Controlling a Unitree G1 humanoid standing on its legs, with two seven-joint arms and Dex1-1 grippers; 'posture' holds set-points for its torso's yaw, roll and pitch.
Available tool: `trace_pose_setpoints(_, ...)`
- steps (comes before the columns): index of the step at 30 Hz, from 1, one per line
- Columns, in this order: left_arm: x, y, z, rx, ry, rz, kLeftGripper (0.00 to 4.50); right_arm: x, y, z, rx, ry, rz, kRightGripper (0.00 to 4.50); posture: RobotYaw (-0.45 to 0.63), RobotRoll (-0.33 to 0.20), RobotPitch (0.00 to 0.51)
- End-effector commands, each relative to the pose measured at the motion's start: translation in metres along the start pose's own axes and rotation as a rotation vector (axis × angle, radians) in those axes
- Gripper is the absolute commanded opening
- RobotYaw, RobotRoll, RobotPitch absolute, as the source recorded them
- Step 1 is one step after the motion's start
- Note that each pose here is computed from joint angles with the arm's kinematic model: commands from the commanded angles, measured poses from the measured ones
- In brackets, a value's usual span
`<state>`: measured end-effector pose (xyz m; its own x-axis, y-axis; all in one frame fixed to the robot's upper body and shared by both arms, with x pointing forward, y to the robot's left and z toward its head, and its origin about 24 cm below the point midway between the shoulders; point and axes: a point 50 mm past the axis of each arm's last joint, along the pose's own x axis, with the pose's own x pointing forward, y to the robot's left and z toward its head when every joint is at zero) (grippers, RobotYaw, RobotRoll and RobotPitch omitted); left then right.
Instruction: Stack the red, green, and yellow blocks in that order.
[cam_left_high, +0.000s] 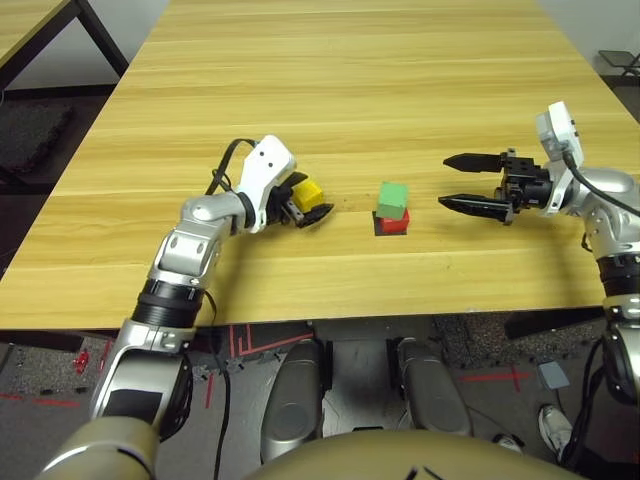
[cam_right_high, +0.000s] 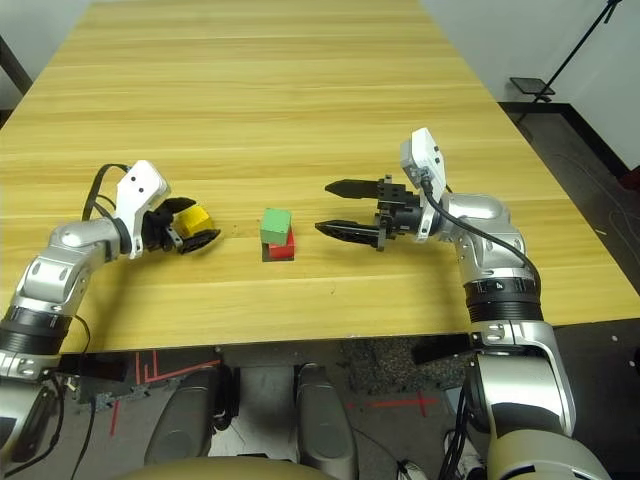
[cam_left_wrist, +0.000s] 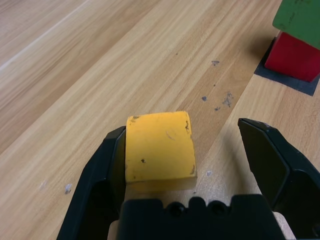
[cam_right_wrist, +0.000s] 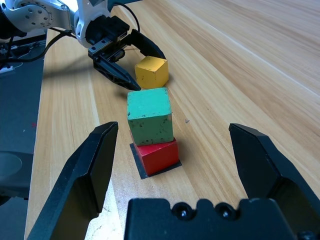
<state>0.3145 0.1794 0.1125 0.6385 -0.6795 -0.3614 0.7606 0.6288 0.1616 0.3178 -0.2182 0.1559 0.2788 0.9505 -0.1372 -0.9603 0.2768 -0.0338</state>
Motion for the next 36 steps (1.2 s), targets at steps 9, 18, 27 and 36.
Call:
trace_pose_setpoints(9, 0.001, 0.008, -0.007, -0.051, 0.020, 0.100, 2.11, 0.002, -0.001, 0.004, -0.020, -0.001, -0.014, 4.50, 0.21, -0.126, 0.108)
trace_pose_setpoints(18, -0.005, -0.002, 0.060, 0.039, -0.117, -0.036, 1.96, 0.000, 0.000, 0.003, -0.007, 0.007, 0.006, 4.50, 0.21, -0.117, 0.113)
trace_pose_setpoints(27, 0.012, -0.042, 0.105, 0.069, -0.188, -0.309, 1.96, 0.000, 0.006, -0.001, 0.012, 0.016, 0.029, 4.50, 0.20, -0.111, 0.111)
trace_pose_setpoints(36, 0.036, -0.039, 0.096, 0.080, -0.155, -0.356, 1.96, -0.003, 0.009, -0.003, 0.015, 0.010, 0.005, 4.50, 0.17, -0.106, 0.108)
